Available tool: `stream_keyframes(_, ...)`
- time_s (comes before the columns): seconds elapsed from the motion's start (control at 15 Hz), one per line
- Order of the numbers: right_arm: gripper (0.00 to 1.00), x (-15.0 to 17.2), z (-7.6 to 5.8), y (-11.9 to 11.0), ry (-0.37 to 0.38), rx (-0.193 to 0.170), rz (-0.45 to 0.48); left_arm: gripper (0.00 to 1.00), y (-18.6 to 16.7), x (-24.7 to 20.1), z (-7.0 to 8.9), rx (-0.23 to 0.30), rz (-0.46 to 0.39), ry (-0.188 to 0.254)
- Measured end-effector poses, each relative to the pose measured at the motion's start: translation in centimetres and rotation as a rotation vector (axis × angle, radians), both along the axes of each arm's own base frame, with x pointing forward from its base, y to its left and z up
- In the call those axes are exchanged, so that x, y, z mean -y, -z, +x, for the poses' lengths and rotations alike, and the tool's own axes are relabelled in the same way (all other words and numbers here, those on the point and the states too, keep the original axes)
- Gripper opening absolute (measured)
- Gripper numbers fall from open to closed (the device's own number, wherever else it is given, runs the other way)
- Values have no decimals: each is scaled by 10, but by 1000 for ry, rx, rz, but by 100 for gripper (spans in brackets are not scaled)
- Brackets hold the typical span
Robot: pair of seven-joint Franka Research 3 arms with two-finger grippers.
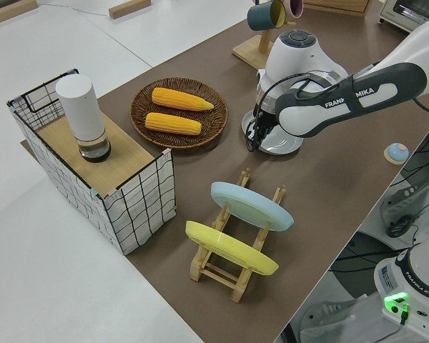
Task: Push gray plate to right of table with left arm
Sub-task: 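Push the gray plate with the left gripper across the table toward the toaster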
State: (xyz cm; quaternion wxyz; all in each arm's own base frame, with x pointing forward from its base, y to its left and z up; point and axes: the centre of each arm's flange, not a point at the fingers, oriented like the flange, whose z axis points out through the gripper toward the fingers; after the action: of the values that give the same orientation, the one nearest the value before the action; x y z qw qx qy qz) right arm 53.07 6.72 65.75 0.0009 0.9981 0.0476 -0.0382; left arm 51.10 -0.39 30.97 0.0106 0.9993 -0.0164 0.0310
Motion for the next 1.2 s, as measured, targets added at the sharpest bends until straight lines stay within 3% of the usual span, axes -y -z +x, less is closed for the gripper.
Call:
stream_keyframes(0.4,99,0,0,0,0,0,0,3,3,61,-4,-10,-23,2)
stream_keyframes(1.2,99,0,0,0,0,0,0,3,4,236,-34,-32,-76,-111)
